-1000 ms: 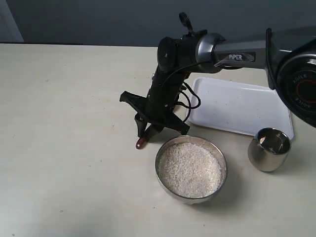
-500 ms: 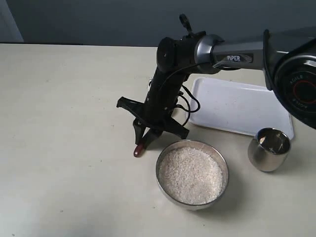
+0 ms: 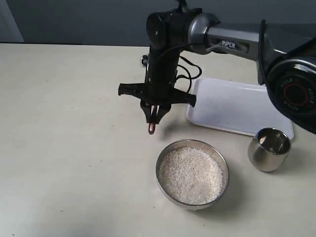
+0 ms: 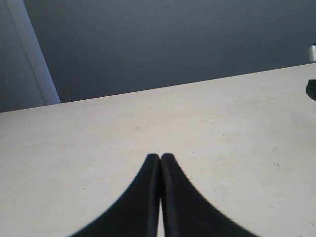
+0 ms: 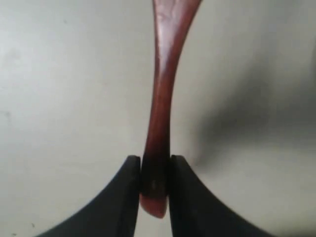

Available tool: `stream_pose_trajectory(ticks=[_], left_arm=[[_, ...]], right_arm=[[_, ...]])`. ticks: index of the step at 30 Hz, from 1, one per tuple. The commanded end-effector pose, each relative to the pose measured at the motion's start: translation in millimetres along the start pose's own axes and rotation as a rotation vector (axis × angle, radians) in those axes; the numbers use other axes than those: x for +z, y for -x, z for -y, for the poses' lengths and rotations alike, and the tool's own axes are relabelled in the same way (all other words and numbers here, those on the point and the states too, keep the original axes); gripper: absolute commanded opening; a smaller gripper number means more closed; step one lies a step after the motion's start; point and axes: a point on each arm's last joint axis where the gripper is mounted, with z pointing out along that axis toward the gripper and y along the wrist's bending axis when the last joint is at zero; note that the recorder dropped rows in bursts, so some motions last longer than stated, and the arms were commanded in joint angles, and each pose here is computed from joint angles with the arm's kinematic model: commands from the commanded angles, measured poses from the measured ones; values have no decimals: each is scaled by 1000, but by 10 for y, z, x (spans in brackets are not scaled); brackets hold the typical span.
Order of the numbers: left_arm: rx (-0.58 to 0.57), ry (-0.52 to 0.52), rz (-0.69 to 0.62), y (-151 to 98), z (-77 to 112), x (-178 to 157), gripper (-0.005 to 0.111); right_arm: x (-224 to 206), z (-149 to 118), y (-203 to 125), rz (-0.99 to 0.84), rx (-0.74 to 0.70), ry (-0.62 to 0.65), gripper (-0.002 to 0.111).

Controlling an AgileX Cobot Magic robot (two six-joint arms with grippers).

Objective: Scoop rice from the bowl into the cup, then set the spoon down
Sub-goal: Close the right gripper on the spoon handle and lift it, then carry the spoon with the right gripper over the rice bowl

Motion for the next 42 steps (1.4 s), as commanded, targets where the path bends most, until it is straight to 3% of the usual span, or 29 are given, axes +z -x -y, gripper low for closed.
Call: stream_pose_trajectory(ticks=[1,5,9,20,26,33,42], left_arm=[[-7,-4,16,18,2,-6,0],[-7,-4,16,18,2,-6,0],[-7,-4,16,18,2,-6,0],[-7,-4,16,18,2,-6,0],[-7,-5,14,17,2,-6,0],[-7,-5,14,17,2,-6,0],[-7,-5,14,17,2,-6,0]], right_arm=[[-338,-103,101,95,-125,48,-1],[-534,-161,169,170,-175,69,-1],[-590,-129,221,227,-244,12,-1],[-1067,166,392,478,-632,-444,-1],[-1220,296,370,483,-798,-628,-1],[-1363,542,-8,412,-812,-624,-1],[-1489,1183,-874,291,-826,-613,-1]])
